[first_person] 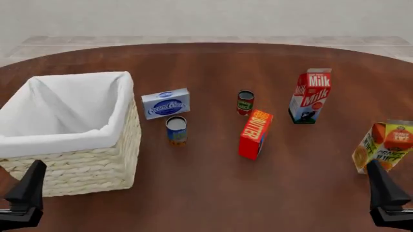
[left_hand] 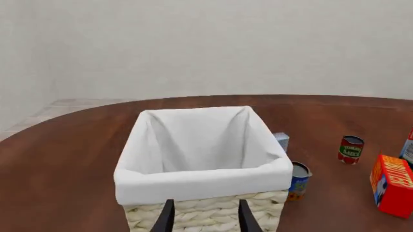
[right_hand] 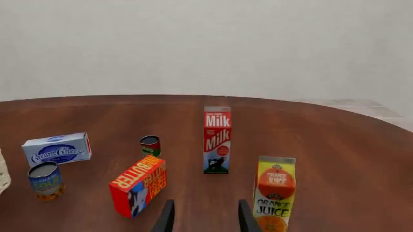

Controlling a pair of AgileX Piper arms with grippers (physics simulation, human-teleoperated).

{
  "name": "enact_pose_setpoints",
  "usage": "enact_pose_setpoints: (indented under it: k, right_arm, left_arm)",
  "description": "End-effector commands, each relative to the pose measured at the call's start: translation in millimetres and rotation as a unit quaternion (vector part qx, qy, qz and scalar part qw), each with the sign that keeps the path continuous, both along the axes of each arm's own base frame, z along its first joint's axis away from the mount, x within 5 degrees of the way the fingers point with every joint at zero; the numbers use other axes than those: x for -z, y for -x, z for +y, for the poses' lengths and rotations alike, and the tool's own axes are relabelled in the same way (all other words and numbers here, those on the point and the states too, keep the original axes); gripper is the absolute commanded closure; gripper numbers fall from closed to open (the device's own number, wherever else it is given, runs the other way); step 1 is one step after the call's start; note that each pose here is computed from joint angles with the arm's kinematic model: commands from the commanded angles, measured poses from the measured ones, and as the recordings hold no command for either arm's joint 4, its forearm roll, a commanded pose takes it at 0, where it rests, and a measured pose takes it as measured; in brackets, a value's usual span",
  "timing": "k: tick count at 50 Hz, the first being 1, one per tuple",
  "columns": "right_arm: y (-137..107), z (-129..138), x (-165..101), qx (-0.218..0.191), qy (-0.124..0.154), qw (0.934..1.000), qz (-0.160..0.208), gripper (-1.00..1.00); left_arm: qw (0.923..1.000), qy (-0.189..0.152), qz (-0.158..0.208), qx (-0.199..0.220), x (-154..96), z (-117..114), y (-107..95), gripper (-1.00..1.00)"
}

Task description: Pick up the alphabet soup and the tomato sauce, and put them in the basket.

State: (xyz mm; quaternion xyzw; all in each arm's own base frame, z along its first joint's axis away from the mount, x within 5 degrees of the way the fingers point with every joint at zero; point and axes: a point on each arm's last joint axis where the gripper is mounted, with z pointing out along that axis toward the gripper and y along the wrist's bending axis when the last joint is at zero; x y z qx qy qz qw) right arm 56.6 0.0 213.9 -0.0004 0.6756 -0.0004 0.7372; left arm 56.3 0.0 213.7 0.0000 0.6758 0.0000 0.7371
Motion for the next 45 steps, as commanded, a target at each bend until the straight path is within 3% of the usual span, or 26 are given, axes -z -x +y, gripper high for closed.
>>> enact_pose_setpoints:
  k: [1, 18, 26, 30, 45]
  right_arm:
    - [-2, 0, -1, 0.0, 0.001, 1.0, 0.001, -1.0]
    - [-9, -1, -6, 0.008, -0.007, 0.9999, 0.012, -1.0]
    - [-4, 0, -10, 0.0, 0.007, 0.9999, 0.007, -1.0]
    - [0, 2, -16, -0.013, 0.019, 0.9997, -0.001, -1.0]
    - [-11, 5, -45, -0.038, 0.016, 0.999, 0.013, -1.0]
  left_arm:
    - [1.0, 0.0, 0.0, 0.0, -1, 0, 0, -1.0]
    - [1.0, 0.0, 0.0, 0.0, -1, 0, 0, -1.0]
    - [1.0, 0.0, 0.0, 0.0, -1, 0, 0, -1.0]
    - [1.0, 0.0, 0.0, 0.0, -1, 0, 0, -1.0]
    - [1.0, 0.0, 0.0, 0.0, -1, 0, 0, -1.0]
